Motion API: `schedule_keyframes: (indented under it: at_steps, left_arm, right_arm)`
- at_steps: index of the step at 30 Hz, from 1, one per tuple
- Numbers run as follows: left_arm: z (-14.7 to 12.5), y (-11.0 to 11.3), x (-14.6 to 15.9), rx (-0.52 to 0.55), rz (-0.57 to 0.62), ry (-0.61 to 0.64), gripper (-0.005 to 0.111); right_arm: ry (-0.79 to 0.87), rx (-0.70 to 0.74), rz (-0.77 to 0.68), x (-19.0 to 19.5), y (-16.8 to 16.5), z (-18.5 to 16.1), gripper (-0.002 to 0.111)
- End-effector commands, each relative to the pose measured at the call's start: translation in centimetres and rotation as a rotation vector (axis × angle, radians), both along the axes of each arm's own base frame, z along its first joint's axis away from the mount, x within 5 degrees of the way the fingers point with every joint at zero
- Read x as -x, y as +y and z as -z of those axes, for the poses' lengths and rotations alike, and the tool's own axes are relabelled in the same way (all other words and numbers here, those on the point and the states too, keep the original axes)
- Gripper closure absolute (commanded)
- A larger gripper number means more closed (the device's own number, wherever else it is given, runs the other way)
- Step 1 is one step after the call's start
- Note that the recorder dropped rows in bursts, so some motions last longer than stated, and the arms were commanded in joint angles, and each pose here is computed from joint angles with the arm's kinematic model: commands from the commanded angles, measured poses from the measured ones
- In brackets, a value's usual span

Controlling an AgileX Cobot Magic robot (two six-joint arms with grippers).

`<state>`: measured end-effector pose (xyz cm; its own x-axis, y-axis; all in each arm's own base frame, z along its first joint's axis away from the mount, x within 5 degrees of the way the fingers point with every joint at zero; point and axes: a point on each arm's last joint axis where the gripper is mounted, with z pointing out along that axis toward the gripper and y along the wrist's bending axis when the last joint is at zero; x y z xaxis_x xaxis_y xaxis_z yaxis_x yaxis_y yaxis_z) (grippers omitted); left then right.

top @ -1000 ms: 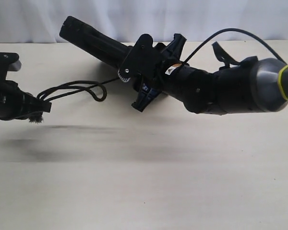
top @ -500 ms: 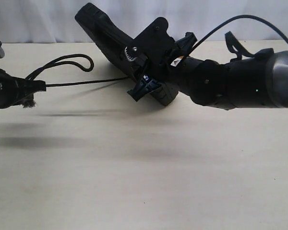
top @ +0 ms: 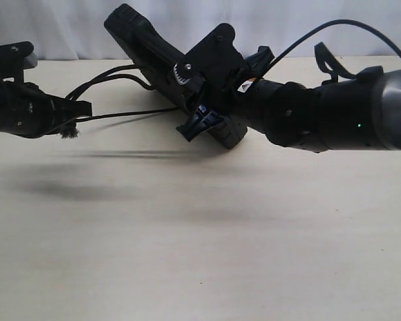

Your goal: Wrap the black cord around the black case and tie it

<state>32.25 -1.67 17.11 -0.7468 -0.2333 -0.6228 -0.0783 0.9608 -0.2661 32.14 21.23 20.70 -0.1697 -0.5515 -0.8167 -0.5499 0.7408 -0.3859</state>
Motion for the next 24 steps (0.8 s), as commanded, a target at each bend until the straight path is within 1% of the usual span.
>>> schedule_keyframes:
  at_steps: [1,4,11,19,21,24]
  left_arm:
    - [1.1,0.6,-0.7,-0.015,-0.085,0.014,0.107]
    - [1.7,0.5,-1.4,0.008,-0.100,0.032,0.107]
    - [2.0,-0.7,-3.1,0.111,-0.016,0.067,0.107]
    - [1.6,-0.9,-3.8,0.147,-0.022,0.055,0.107]
    - [1.3,-1.5,-3.9,0.173,-0.003,0.054,0.107]
    - [0.8,-2.7,-4.3,0.173,0.035,0.037,0.107]
  right_arm:
    - [0.055,-0.047,0.018,0.2,-0.1,0.0,0.104]
    - [0.059,-0.060,0.025,0.2,-0.1,0.0,0.104]
    - [0.063,-0.058,0.024,0.2,-0.1,0.0,0.104]
    - [0.060,-0.057,0.023,0.2,-0.1,0.0,0.104]
    - [0.060,-0.057,0.023,0.2,-0.1,0.0,0.104]
    - [0.060,-0.057,0.023,0.2,-0.1,0.0,0.104]
